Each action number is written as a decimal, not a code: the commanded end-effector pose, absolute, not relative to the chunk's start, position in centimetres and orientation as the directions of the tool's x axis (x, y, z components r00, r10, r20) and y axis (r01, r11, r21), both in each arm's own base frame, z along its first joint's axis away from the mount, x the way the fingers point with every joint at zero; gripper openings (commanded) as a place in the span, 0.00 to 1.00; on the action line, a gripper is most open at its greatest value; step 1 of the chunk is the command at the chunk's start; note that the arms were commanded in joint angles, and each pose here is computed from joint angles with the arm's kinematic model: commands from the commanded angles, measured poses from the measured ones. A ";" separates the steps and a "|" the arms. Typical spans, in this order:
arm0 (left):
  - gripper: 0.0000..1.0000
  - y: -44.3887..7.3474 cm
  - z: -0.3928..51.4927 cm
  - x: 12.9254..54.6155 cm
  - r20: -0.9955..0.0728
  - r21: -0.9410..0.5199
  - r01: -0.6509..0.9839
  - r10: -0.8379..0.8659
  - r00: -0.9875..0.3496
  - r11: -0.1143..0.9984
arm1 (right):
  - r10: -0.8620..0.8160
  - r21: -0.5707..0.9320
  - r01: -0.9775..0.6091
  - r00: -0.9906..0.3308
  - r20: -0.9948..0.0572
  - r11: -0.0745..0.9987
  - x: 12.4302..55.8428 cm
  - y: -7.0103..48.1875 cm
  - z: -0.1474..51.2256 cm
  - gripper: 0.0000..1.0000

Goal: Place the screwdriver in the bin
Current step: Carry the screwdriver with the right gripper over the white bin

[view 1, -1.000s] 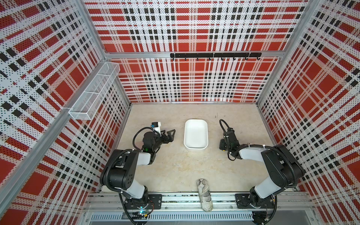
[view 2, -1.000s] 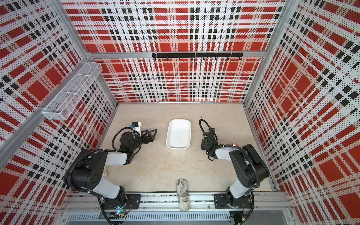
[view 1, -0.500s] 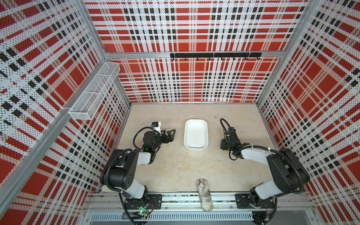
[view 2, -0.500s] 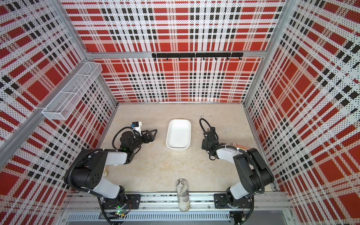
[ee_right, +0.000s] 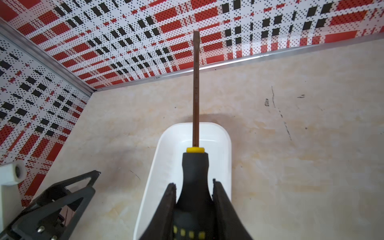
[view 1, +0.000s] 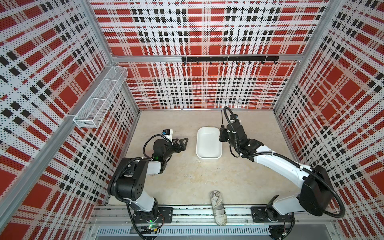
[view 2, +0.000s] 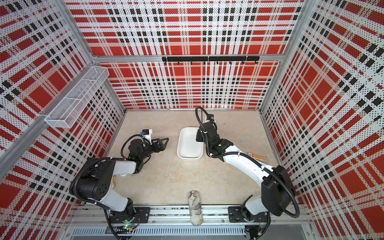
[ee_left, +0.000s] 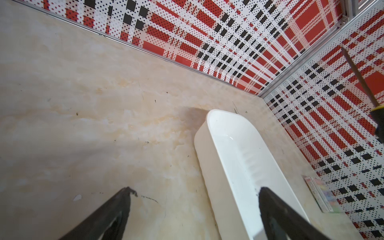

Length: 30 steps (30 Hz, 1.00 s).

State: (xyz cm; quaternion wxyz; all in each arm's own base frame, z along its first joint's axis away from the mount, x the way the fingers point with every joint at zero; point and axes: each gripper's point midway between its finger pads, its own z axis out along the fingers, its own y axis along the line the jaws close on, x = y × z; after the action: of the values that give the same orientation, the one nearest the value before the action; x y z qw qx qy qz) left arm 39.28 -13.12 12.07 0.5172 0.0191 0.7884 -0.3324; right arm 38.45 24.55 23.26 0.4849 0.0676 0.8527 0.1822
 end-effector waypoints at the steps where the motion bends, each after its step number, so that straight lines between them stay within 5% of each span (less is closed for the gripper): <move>1: 0.98 -14.0 12.8 39.4 -0.837 -0.501 0.421 -0.299 -0.459 0.756 | 0.292 0.313 0.056 -0.542 -0.788 0.948 38.7 25.0 20.9 0.00; 30: 0.98 -14.0 12.4 39.5 -0.836 -0.499 0.417 -0.294 -0.464 0.760 | 0.172 0.155 0.097 -0.777 -0.605 0.983 38.8 30.9 5.3 0.00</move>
State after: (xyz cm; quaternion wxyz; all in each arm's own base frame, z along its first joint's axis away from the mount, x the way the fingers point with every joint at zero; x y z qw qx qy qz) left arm 39.03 -13.75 11.86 0.5087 0.0292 0.7889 -0.3435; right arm 38.52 30.15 5.60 0.3276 0.0650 0.9410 0.0538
